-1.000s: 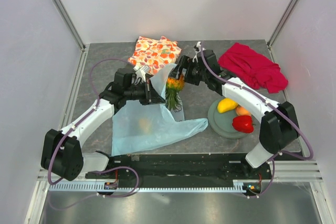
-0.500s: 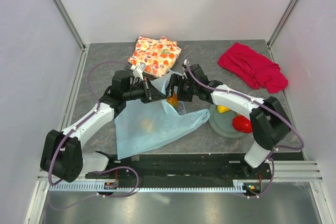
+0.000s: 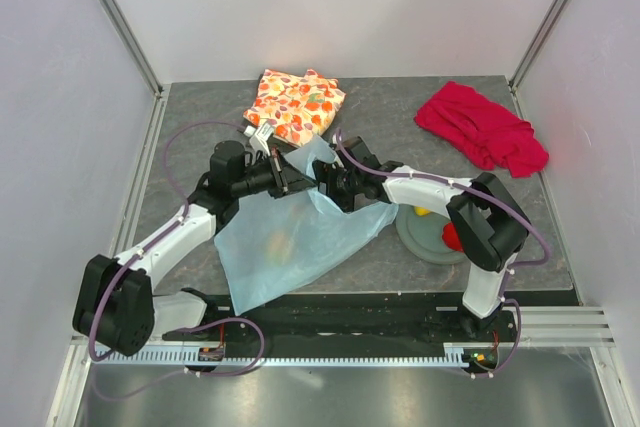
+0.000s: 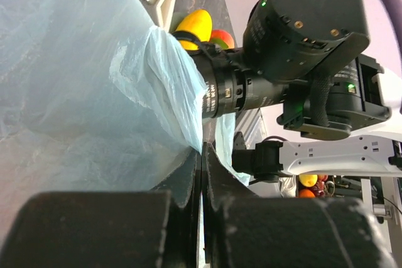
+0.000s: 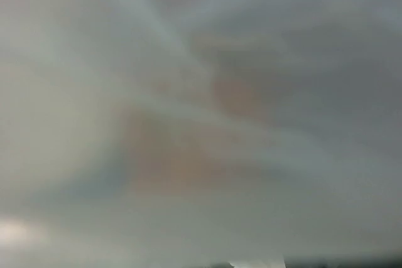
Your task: Place the fruits into the plastic bag
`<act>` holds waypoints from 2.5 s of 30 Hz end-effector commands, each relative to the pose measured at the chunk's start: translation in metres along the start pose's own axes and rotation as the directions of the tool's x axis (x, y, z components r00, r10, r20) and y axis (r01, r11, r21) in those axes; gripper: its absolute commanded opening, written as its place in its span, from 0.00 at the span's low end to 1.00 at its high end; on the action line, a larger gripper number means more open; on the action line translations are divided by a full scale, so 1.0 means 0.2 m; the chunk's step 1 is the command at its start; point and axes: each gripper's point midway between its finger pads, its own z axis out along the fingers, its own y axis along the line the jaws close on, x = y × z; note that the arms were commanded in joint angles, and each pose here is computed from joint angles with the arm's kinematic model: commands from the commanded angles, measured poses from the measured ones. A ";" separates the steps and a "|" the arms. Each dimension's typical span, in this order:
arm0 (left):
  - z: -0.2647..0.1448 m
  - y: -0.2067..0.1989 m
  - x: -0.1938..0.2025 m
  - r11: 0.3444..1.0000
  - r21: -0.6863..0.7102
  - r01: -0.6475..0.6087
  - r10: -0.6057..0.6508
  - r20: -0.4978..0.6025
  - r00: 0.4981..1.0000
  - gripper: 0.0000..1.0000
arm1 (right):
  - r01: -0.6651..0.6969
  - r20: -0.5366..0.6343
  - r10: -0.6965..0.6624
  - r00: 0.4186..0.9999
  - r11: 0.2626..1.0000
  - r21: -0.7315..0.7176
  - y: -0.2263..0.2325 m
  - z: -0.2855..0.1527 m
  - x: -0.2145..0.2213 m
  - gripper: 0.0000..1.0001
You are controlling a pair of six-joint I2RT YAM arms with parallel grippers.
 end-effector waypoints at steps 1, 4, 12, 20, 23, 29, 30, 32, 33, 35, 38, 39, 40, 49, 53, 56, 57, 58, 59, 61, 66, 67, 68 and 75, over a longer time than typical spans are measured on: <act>-0.02 -0.02 -0.03 1.000 -0.006 -0.022 0.022 0.048 0.999 0.02 | 0.029 0.019 -0.029 0.999 0.999 -0.044 0.08 -0.03 -0.05 0.51; -0.04 0.01 -0.03 0.999 -0.042 -0.020 0.023 0.059 0.998 0.02 | 0.048 0.024 -0.048 0.999 0.999 -0.020 0.07 -0.07 -0.05 0.66; -0.07 0.12 -0.01 0.988 -0.147 0.034 -0.022 0.083 0.996 0.02 | 0.086 0.090 -0.087 0.992 0.996 0.017 0.04 -0.26 -0.10 0.85; -0.08 0.16 0.00 0.985 -0.163 0.049 -0.036 0.083 0.996 0.02 | 0.103 0.157 -0.120 0.980 0.989 0.110 -0.04 -0.43 -0.14 0.98; -0.07 0.19 0.02 0.980 -0.190 0.061 -0.048 0.072 0.996 0.02 | 0.108 0.219 -0.132 0.967 0.987 0.119 -0.03 -0.53 -0.18 0.98; -0.07 0.24 0.06 0.974 -0.213 0.082 -0.073 0.049 0.996 0.02 | 0.084 0.321 -0.121 0.939 0.988 0.129 -0.04 -0.70 -0.25 0.98; -0.07 0.25 0.07 0.973 -0.215 0.081 -0.073 0.045 0.996 0.02 | 0.079 0.322 -0.118 0.939 0.988 0.132 -0.05 -0.70 -0.25 0.98; -0.07 0.26 0.07 0.972 -0.220 0.081 -0.073 0.041 0.996 0.02 | 0.066 0.318 -0.109 0.942 0.988 0.142 -0.08 -0.69 -0.25 0.98; -0.07 0.26 0.08 0.972 -0.222 0.080 -0.074 0.037 0.997 0.02 | 0.059 0.314 -0.104 0.944 0.987 0.150 -0.10 -0.68 -0.25 0.98; -0.08 0.27 0.08 0.969 -0.235 0.074 -0.068 0.036 0.997 0.02 | 0.049 0.315 -0.098 0.944 0.986 0.160 -0.12 -0.69 -0.26 0.98; -0.09 0.29 0.09 0.963 -0.259 0.075 -0.068 0.033 0.997 0.02 | -0.004 0.306 -0.063 0.950 0.977 0.215 -0.18 -0.72 -0.26 0.97; -0.09 0.29 0.09 0.963 -0.261 0.069 -0.063 0.033 0.997 0.02 | -0.025 0.286 -0.048 0.957 0.969 0.246 -0.20 -0.75 -0.24 0.97; -0.09 0.29 0.10 0.962 -0.266 0.055 -0.050 0.026 0.998 0.02 | -0.049 0.290 -0.033 0.956 0.961 0.272 -0.22 -0.77 -0.23 0.97; -0.12 0.28 0.05 0.941 -0.316 -0.121 0.103 -0.073 0.992 0.65 | -0.180 0.388 0.038 0.921 0.925 0.335 -0.21 -1.02 -0.24 0.97; -0.17 0.14 -0.12 0.913 -0.318 -0.256 0.262 -0.025 0.965 0.78 | -0.240 0.343 0.107 0.933 0.896 0.373 -0.30 -1.00 -0.17 0.97; -0.20 0.05 -0.23 0.880 -0.318 -0.352 0.373 0.006 0.928 0.80 | -0.270 0.313 0.141 0.939 0.866 0.420 -0.38 -1.00 -0.15 0.98; -0.20 0.03 -0.25 0.858 -0.323 -0.399 0.423 0.004 0.906 0.80 | -0.271 0.292 0.152 0.944 0.862 0.428 -0.39 -0.98 -0.14 0.98; -0.20 -0.02 -0.31 0.841 -0.326 -0.432 0.464 0.023 0.886 0.81 | -0.272 0.283 0.156 0.946 0.857 0.439 -0.41 -0.98 -0.13 0.98; -0.19 -0.04 -0.34 0.816 -0.348 -0.461 0.500 0.026 0.866 0.81 | -0.274 0.267 0.163 0.950 0.846 0.457 -0.43 -0.98 -0.11 0.98; -0.15 -0.08 -0.43 0.762 -0.368 -0.533 0.577 0.014 0.816 0.82 | -0.287 0.223 0.203 0.954 0.838 0.464 -0.46 -0.95 -0.07 0.98; 0.05 -0.01 -0.51 0.607 -0.437 -0.664 0.696 -0.110 0.709 0.83 | -0.358 0.201 0.297 0.934 0.802 0.479 -0.53 -0.92 0.00 0.98; 0.13 0.04 -0.51 0.582 -0.450 -0.677 0.698 -0.151 0.700 0.84 | -0.379 0.196 0.324 0.925 0.802 0.462 -0.51 -0.91 0.01 0.98; 0.17 0.06 -0.51 0.566 -0.453 -0.689 0.704 -0.169 0.690 0.87 | -0.393 0.197 0.340 0.919 0.799 0.456 -0.52 -0.90 0.02 0.98; 0.43 0.16 -0.56 0.516 -0.401 -0.757 0.742 -0.232 0.629 0.99 | -0.452 0.172 0.420 0.891 0.781 0.430 -0.52 -0.84 0.06 0.98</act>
